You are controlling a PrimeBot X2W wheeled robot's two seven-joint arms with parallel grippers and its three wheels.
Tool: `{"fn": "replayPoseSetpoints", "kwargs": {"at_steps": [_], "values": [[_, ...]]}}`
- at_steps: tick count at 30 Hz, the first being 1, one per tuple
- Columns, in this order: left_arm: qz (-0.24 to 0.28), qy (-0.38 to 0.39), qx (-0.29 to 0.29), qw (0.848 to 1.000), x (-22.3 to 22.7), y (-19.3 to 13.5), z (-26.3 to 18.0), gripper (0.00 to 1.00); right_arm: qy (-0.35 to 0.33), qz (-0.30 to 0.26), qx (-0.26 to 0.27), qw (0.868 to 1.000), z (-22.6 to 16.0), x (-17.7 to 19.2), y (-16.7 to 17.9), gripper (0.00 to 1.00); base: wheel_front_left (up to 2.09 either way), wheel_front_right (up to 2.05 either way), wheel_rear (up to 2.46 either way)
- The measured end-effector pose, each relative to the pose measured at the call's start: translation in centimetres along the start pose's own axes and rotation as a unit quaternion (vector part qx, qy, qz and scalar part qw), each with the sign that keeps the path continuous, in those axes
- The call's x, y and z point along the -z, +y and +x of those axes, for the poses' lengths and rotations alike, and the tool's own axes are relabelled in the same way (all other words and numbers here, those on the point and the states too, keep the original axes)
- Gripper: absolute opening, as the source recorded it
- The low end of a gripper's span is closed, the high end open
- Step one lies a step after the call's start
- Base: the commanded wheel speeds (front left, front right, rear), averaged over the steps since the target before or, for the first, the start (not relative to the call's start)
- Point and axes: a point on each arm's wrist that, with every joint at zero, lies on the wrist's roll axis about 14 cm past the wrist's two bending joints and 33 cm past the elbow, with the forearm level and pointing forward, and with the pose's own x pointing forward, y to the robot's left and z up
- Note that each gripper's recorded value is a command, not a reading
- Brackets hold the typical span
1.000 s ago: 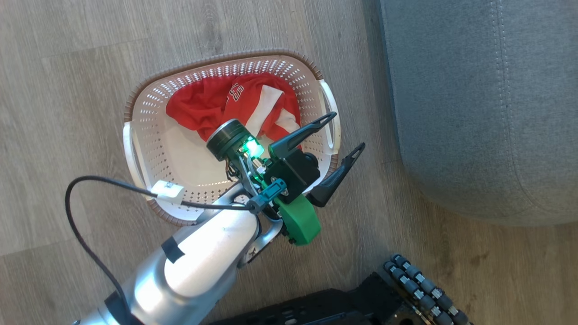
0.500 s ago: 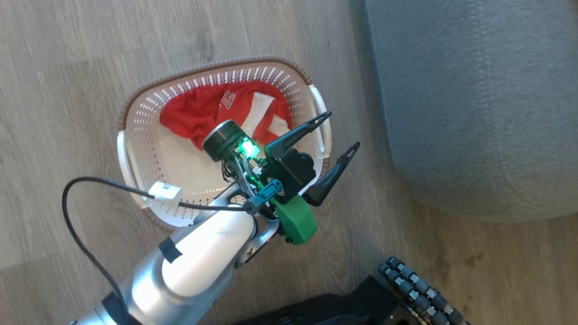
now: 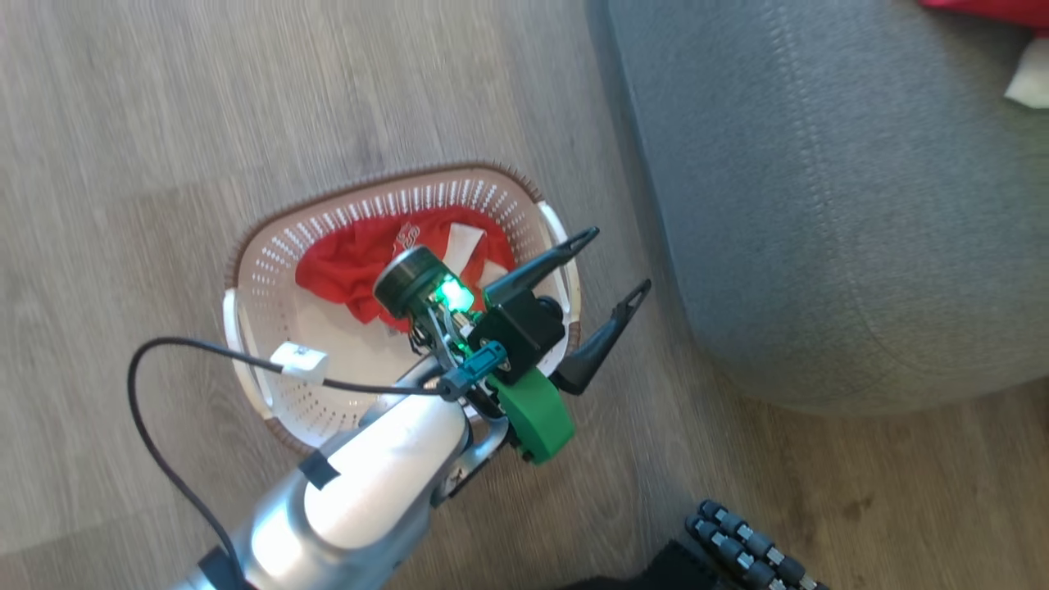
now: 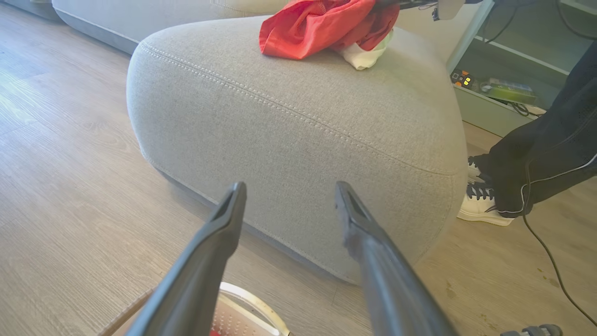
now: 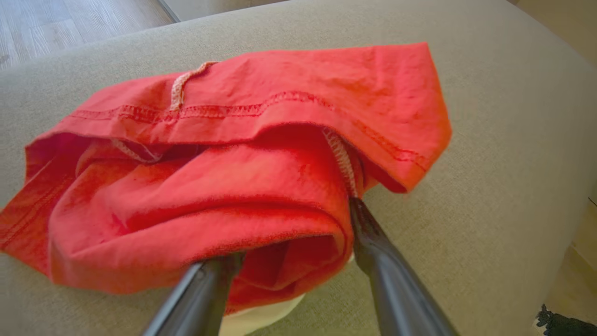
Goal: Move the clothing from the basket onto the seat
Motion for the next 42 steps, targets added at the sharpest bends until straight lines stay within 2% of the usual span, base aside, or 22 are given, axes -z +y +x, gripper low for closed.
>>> {"fn": "replayPoseSetpoints", "kwargs": {"at_steps": [6,8,12,15,18,21,25,28,30,31,32,33,34,39,42], "values": [[0.003,-0.017,0.007,1.000,-2.1,-1.9,0.0,1.00,0.015,-0.018,-0.013,1.000,-1.9,-1.5,-0.7,1.00,0.00,0.00,0.00],[0.006,-0.020,0.010,1.000,-2.6,-2.6,-0.1,1.00,0.015,-0.042,-0.015,0.999,-2.7,-2.2,-1.1,1.00,0.00,0.00,0.00],[0.010,-0.026,0.010,1.000,-3.8,-4.0,-0.5,1.00,-0.068,-0.026,-0.027,0.997,-4.4,-6.6,-1.4,1.00,0.00,0.00,0.00],[0.014,-0.035,0.005,0.999,-4.9,-5.1,-1.1,1.00,-0.141,-0.014,-0.038,0.989,-6.3,-10.8,-1.8,1.00,0.00,0.00,0.00],[0.020,-0.049,-0.007,0.999,-6.4,-5.7,-1.9,1.00,-0.234,0.015,-0.052,0.971,-9.1,-15.9,-2.3,1.00,0.00,0.00,0.00],[0.027,-0.065,-0.032,0.997,-7.8,-5.6,-2.9,1.00,-0.324,0.031,-0.063,0.943,-12.7,-20.6,-3.2,1.00,0.00,0.00,0.00],[0.035,-0.080,-0.054,0.995,-9.2,-6.0,-4.4,1.00,-0.413,0.047,-0.080,0.906,-17.3,-24.0,-4.3,1.00,0.00,0.00,0.00],[0.040,-0.098,-0.079,0.991,-10.5,-5.9,-5.8,1.00,-0.455,0.070,-0.106,0.881,-20.1,-24.9,-3.8,1.00,0.00,0.00,0.00],[0.043,-0.115,-0.105,0.987,-11.7,-5.3,-6.9,1.00,-0.469,0.119,-0.140,0.864,-21.6,-25.1,-2.8,1.00,0.00,0.00,0.00],[0.043,-0.115,-0.105,0.987,-11.7,-5.3,-6.9,1.00,-0.469,0.119,-0.140,0.864,-21.6,-25.1,-2.8,1.00,0.00,0.00,0.00],[0.037,-0.134,-0.135,0.981,-12.8,-4.4,-8.1,1.00,-0.469,0.175,-0.183,0.846,-22.8,-24.7,-1.2,1.00,0.00,0.00,0.00],[0.037,-0.134,-0.135,0.981,-12.8,-4.4,-8.1,1.00,-0.469,0.175,-0.183,0.846,-22.8,-24.7,-1.2,1.00,0.00,0.00,0.00],[0.036,-0.142,-0.151,0.978,-13.3,-3.8,-8.7,1.00,-0.466,0.190,-0.203,0.840,-23.3,-24.3,-0.2,1.00,0.00,0.00,0.00],[0.048,-0.179,-0.229,0.956,-15.7,-0.4,-12.5,1.00,-0.478,0.166,-0.262,0.822,-25.9,-22.1,4.0,1.00,0.00,0.00,0.00],[0.054,-0.199,-0.282,0.937,-16.9,1.7,-15.3,1.00,-0.497,0.136,-0.293,0.805,-28.0,-20.9,6.7,1.00,0.00,0.00,0.00]]}}
